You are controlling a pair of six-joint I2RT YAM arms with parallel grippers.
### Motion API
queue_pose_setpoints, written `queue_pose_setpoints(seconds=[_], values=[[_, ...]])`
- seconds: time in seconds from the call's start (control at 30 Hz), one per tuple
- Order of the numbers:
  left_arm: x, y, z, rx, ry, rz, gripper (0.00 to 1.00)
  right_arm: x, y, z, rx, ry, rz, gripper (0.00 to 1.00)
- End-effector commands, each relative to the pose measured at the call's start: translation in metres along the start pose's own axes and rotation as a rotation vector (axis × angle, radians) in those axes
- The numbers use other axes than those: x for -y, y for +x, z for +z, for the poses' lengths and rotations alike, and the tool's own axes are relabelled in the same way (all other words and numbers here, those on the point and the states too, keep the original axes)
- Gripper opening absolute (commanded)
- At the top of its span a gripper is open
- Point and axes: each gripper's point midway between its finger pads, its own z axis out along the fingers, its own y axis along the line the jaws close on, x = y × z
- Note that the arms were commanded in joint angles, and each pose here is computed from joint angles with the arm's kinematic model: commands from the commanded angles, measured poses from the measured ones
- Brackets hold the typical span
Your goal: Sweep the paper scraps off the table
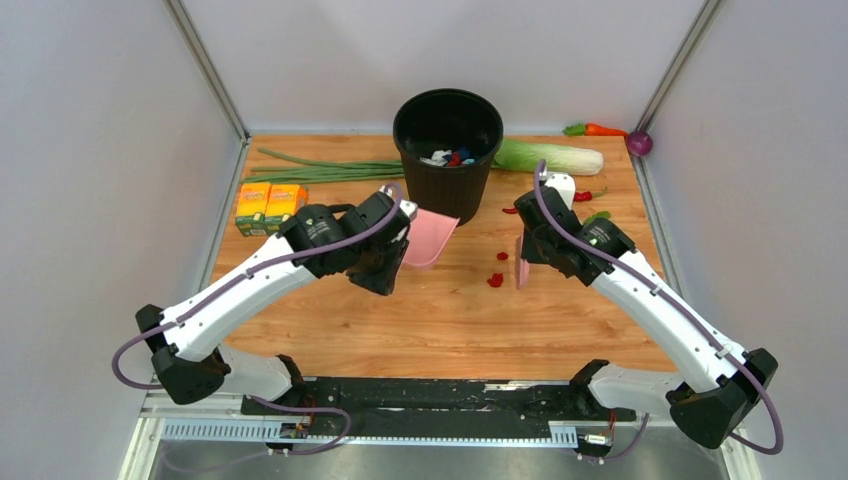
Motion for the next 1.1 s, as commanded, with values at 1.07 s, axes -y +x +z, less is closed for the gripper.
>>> queue_pose_setpoints(seconds=[1.07], values=[[-0.046,0.083,0.072,-0.239,-0.191,0.212,0.00,-0.115,0.032,-0.023,-0.133,-0.628,0.126,0.00]])
